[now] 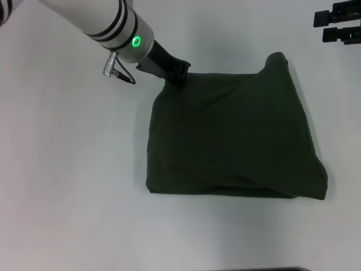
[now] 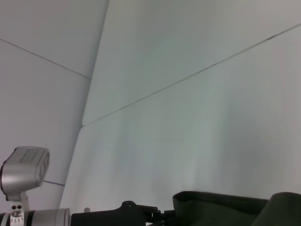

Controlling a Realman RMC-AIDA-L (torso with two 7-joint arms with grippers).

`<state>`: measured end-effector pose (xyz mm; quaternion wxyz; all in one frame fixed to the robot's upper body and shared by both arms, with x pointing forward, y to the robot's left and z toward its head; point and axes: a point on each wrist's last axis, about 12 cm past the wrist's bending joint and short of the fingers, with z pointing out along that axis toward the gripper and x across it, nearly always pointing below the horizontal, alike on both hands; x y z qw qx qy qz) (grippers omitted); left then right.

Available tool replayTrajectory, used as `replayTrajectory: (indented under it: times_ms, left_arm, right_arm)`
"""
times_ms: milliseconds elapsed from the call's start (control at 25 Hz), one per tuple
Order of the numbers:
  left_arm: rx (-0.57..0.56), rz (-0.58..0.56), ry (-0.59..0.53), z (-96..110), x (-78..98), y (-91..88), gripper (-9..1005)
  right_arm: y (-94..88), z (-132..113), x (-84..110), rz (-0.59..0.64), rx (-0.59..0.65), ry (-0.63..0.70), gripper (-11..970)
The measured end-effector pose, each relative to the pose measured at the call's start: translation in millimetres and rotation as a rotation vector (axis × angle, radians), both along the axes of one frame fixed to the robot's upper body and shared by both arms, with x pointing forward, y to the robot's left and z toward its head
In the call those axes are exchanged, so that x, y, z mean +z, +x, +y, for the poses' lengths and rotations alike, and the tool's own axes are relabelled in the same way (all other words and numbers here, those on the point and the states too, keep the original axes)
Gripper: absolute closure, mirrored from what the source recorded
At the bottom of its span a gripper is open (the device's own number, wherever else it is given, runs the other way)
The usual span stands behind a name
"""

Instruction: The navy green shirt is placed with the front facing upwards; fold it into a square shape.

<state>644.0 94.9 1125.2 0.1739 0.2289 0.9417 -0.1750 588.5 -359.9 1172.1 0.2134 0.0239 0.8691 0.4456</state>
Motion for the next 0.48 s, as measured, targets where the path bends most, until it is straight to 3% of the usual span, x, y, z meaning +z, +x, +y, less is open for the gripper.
replayTrajectory:
  times_ms: [480]
  left_arm:
    - [0.020, -0.013, -0.013, 3.8, 5.3, 3.0, 978]
  right_arm:
    - [0.3, -0.8, 0.3, -0.001, -0.003, -0.002, 363]
